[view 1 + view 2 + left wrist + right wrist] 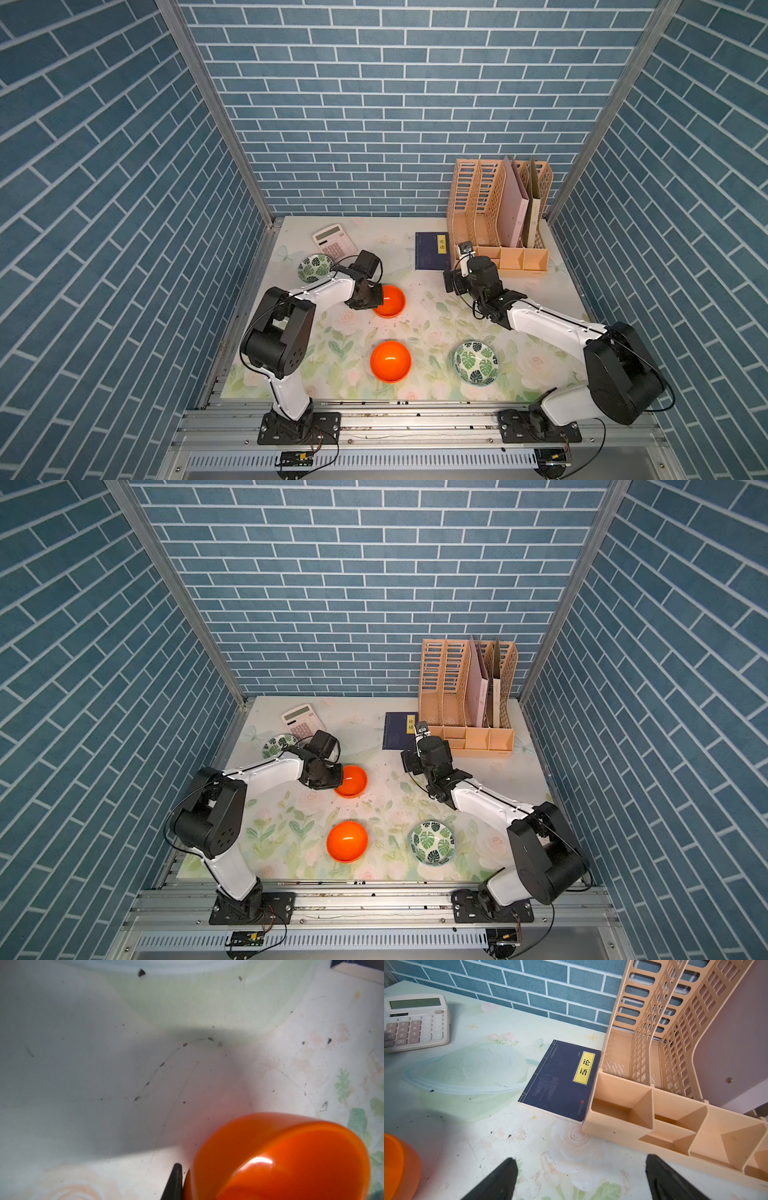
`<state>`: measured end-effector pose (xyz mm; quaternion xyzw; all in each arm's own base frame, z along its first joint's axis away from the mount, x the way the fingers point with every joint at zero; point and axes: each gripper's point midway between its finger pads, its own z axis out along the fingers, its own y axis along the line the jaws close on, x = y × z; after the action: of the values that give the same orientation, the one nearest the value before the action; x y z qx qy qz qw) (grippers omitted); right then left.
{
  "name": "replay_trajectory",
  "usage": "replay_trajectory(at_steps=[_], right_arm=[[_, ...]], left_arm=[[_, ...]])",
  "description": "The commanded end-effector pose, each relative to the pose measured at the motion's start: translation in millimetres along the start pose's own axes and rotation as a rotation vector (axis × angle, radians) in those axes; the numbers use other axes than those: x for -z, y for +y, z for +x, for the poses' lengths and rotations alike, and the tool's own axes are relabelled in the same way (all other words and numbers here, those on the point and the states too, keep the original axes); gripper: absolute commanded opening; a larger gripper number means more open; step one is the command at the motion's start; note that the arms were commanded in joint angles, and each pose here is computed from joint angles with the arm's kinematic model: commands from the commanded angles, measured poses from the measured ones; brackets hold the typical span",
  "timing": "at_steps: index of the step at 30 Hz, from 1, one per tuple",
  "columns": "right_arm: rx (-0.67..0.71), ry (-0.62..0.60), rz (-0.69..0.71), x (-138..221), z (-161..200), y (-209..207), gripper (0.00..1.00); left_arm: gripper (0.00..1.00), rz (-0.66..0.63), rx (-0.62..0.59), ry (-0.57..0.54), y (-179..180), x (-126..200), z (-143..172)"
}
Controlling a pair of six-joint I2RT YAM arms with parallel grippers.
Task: Stack the bowls
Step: Place the bowl at the center of the board, then pick up the bowl from the center of the board.
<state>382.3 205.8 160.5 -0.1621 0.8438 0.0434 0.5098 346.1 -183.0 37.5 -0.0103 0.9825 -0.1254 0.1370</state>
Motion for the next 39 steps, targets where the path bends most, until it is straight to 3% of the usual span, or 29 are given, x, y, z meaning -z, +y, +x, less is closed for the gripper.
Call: replay_trajectory(at_steps=[1,5,8,10,17,22,25,33,39], right_arm=[[-0.032,-0.036,0.003,7.5,-14.6,-0.6,1.0],[-0.033,-0.038,0.007,10.0,-13.8,-2.3,1.0],[-0.031,-0.039,0.009,11.6,-13.2,-3.1,1.0],[-0.032,-0.038,0.011,11.8,-12.8,-3.4,1.0],[-0.032,-0.037,0.009,11.7,-12.3,-3.2,1.0],[-0.021,-0.04,0.016,14.4,-14.8,-5.0,1.0],[-0.005,-0.039,0.029,13.3,-15.8,-7.0,1.0],[0.013,-0.037,0.04,4.2,-33.3,-4.8,1.0],[0.012,-0.031,0.036,2.4,-32.5,-3.6,1.0]], left_arm=[[0.11,0.008,-0.015,0.004,-2.5,-3.7,1.5],[0.24,0.002,-0.014,0.008,0.0,-6.9,3.6],[0.53,0.014,-0.015,-0.016,-3.2,-2.1,-1.2],[0.64,0.024,-0.022,-0.039,-6.4,3.8,-6.2],[0.75,0.032,-0.054,-0.145,-18.9,37.4,-37.6],[0.76,0.02,-0.058,-0.209,-21.6,77.8,-45.9],[0.76,0.028,-0.07,-0.208,-27.8,93.8,-19.3],[0.75,-0.054,-0.113,-0.094,-16.4,94.4,96.9],[0.73,-0.114,-0.105,-0.082,14.6,105.6,137.9]])
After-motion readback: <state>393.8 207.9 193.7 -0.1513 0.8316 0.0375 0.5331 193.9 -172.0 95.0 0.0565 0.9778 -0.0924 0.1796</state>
